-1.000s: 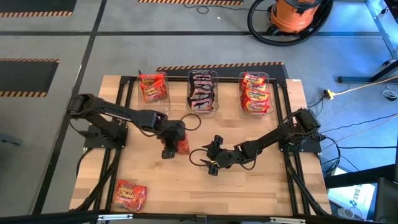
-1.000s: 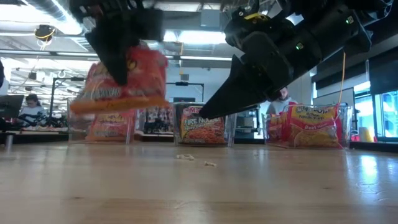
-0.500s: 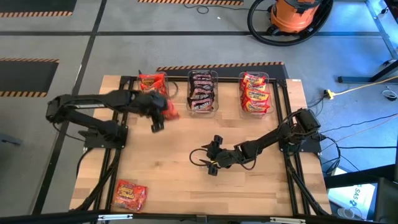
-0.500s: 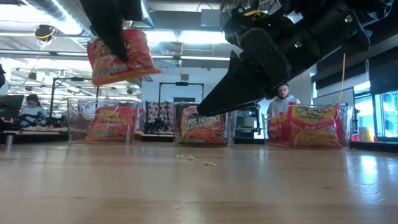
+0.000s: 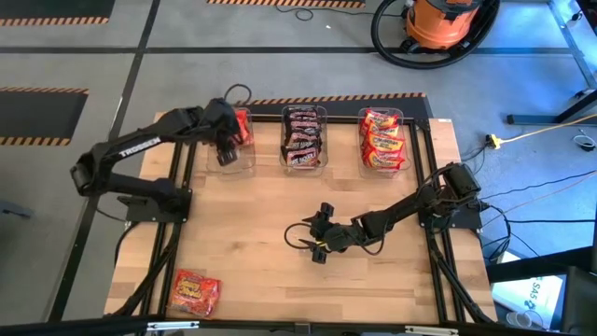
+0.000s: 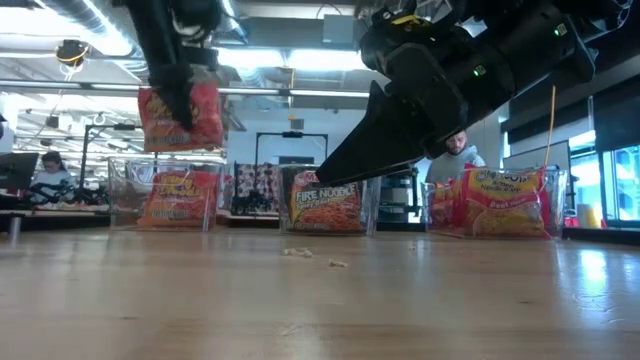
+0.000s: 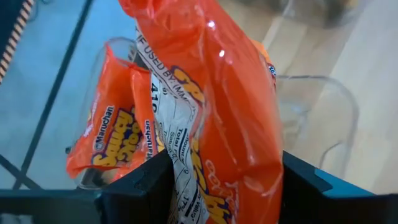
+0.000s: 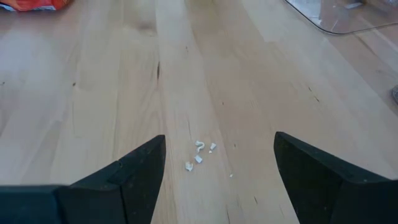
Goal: Sort Maruchan noodles
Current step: Put the top orange noodle pack into the left transparent bin
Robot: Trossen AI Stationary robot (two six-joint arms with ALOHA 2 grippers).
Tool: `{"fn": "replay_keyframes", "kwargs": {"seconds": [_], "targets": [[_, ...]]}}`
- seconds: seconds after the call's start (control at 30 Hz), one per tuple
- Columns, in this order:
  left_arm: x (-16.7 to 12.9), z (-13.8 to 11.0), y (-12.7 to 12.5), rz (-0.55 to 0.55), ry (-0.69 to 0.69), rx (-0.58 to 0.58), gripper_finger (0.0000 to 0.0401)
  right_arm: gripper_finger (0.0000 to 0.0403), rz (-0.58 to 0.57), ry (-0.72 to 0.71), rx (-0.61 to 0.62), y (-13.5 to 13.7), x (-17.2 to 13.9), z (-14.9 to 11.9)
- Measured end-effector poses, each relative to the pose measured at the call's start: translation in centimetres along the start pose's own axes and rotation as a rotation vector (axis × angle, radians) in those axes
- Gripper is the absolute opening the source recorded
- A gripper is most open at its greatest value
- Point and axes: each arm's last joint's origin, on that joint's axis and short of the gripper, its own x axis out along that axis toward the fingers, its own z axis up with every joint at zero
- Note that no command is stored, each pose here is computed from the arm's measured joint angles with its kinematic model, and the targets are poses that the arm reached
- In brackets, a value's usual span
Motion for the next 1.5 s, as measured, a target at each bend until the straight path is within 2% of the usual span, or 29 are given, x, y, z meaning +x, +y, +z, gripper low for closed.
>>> {"fn": "replay_keyframes", "kwargs": {"seconds": [0.33,0.6,0.8,1.0,1.17,1.33,1.5], "targets": [[5.7,0.4,2.0,-0.061,0.197,-0.002,0.0200,0.0277,-0.001,0.004,-0.002,0.0,0.0,0.0],[10.7,0.8,1.6,-0.099,0.322,0.002,0.0200,0.0277,0.008,0.007,-0.003,0.0,0.0,-0.1],[13.1,0.7,1.2,-0.113,0.387,0.007,0.0203,0.0277,0.024,0.012,-0.003,0.1,0.0,-0.1],[13.6,0.7,1.3,-0.075,0.392,0.022,0.0235,0.0277,0.024,0.012,-0.009,0.1,0.0,-0.1],[12.4,0.9,1.6,-0.006,0.363,0.038,0.0255,0.0277,0.024,0.011,-0.016,0.1,0.0,-0.1],[10.5,1.3,2.0,0.013,0.278,0.040,0.0258,0.0277,0.025,0.011,-0.016,0.1,0.0,-0.1],[10.0,1.5,1.9,-0.026,0.236,0.025,0.0256,0.0277,0.026,0.005,-0.013,0.1,0.0,0.0]]}}
